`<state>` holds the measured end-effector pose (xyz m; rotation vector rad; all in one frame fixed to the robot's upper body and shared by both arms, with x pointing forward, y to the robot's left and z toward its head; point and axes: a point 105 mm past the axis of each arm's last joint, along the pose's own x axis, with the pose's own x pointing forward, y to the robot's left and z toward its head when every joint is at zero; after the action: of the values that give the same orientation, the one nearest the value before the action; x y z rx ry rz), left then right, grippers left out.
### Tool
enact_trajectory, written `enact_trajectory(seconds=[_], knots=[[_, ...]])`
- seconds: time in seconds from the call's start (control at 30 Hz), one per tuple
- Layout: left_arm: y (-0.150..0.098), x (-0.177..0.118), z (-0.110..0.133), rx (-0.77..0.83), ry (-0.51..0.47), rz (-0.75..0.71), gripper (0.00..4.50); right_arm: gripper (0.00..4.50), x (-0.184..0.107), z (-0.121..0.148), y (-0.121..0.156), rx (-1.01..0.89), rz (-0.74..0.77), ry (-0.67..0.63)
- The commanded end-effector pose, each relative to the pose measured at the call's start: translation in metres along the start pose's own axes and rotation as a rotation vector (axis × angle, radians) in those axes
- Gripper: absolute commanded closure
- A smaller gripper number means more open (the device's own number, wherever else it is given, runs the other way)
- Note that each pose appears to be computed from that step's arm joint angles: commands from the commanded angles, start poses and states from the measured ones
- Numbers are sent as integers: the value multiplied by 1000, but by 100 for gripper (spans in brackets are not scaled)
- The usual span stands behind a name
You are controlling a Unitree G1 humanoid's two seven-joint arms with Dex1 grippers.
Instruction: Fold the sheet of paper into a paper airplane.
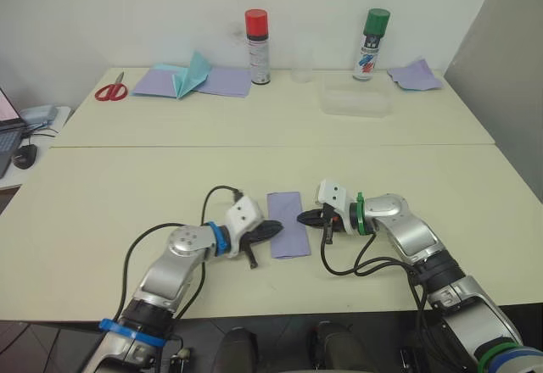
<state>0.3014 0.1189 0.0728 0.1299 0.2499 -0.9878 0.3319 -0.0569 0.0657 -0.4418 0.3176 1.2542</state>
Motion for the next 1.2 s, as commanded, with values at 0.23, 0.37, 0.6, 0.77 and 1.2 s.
enact_trajectory(seconds=[0.23, 0.37, 0.6, 0.77, 1.2], knots=[[-3, -22, 24, -338, -154, 26, 136, 450, 7, -25, 6, 35, 1, 92], [-1, -17, 13, -480, -135, 51, 136, 450, 7, -23, 4, 30, -2, 87], [-8, -12, -5, -528, -32, 27, 136, 450, 6, -23, 2, 31, -13, 84], [-14, -7, -2, -517, -27, -20, 136, 450, 6, -23, 1, 35, -20, 81], [-12, -4, 20, -456, -81, -66, 136, 450, 4, -23, -2, 41, -35, 81]])
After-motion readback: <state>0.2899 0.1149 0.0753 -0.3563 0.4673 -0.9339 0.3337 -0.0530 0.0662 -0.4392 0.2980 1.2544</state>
